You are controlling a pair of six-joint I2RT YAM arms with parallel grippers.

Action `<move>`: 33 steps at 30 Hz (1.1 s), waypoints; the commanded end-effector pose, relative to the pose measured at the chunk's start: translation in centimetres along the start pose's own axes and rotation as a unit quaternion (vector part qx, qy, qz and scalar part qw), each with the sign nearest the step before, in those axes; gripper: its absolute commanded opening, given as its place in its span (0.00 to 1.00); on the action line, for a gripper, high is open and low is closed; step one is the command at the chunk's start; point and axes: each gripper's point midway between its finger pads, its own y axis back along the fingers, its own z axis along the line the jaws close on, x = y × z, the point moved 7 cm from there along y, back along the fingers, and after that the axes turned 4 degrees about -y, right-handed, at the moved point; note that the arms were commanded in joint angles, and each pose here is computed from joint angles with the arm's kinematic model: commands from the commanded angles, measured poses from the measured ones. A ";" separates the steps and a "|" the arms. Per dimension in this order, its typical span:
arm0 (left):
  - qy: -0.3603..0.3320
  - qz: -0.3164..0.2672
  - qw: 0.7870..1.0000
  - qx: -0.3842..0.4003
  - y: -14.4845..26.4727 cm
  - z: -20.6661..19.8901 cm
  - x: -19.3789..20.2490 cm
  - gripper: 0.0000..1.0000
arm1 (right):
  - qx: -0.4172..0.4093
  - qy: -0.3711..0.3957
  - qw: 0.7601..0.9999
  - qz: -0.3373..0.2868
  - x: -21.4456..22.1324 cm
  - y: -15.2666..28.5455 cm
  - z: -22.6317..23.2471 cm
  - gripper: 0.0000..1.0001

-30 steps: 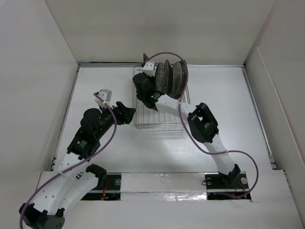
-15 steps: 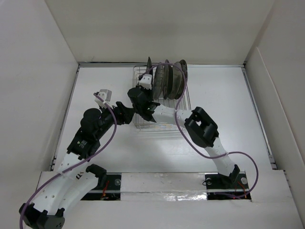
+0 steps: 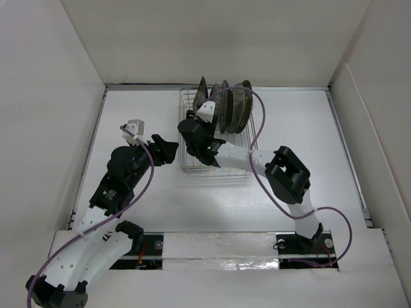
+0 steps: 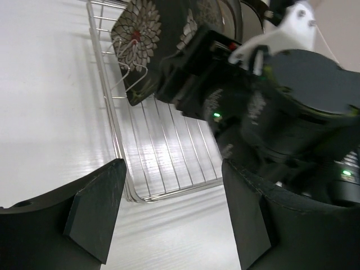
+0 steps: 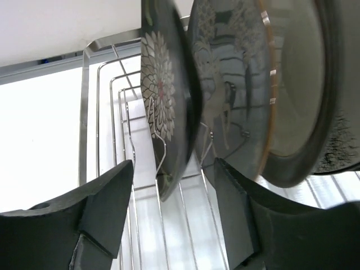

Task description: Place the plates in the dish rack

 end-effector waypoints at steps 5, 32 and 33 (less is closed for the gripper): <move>0.013 -0.065 0.997 -0.028 0.7 0.2 -2.9 0.69 | -0.038 -0.093 0.995 -0.021 -6.3 2.8 -0.7 0.81; -0.005 -0.166 0.979 -0.122 3.2 1.8 -6.5 0.73 | -0.021 -0.134 0.988 -0.068 -17.0 12.5 -30.0 1.00; -0.005 -0.164 0.979 -0.123 3.1 1.9 -6.3 0.73 | -0.032 -0.139 0.988 -0.063 -16.7 12.4 -30.0 1.00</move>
